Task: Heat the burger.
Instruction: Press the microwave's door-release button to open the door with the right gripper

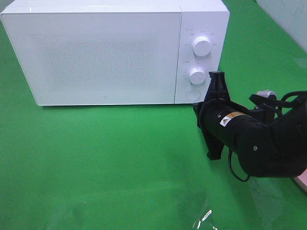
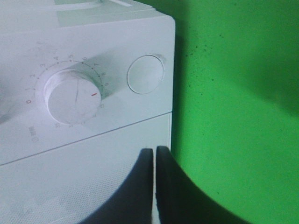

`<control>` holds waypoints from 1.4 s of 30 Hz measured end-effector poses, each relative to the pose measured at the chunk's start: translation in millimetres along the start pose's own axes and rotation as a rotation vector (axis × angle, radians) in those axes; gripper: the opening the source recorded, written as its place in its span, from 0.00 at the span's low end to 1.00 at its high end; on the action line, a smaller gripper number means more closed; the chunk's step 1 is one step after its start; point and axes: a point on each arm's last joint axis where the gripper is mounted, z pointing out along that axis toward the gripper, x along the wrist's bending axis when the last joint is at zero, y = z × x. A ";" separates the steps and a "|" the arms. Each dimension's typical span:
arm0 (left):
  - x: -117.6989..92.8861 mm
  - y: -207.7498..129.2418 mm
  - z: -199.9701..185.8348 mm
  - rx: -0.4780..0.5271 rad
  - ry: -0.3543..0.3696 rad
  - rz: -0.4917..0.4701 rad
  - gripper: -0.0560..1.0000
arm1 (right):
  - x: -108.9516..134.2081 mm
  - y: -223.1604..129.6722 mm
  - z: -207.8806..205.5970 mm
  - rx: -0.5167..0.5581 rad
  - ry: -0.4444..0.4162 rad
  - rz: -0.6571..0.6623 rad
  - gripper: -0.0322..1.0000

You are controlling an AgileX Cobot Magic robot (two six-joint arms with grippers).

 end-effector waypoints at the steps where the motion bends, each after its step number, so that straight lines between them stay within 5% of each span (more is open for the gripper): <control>1: 0.0 0.0 0.0 0.000 0.000 0.000 0.98 | 0.8 0.3 3.6 0.000 0.003 0.002 0.04; 42: 0.0 0.0 0.0 0.000 0.000 0.000 0.98 | -10.9 20.1 93.1 -0.088 -0.043 0.041 0.04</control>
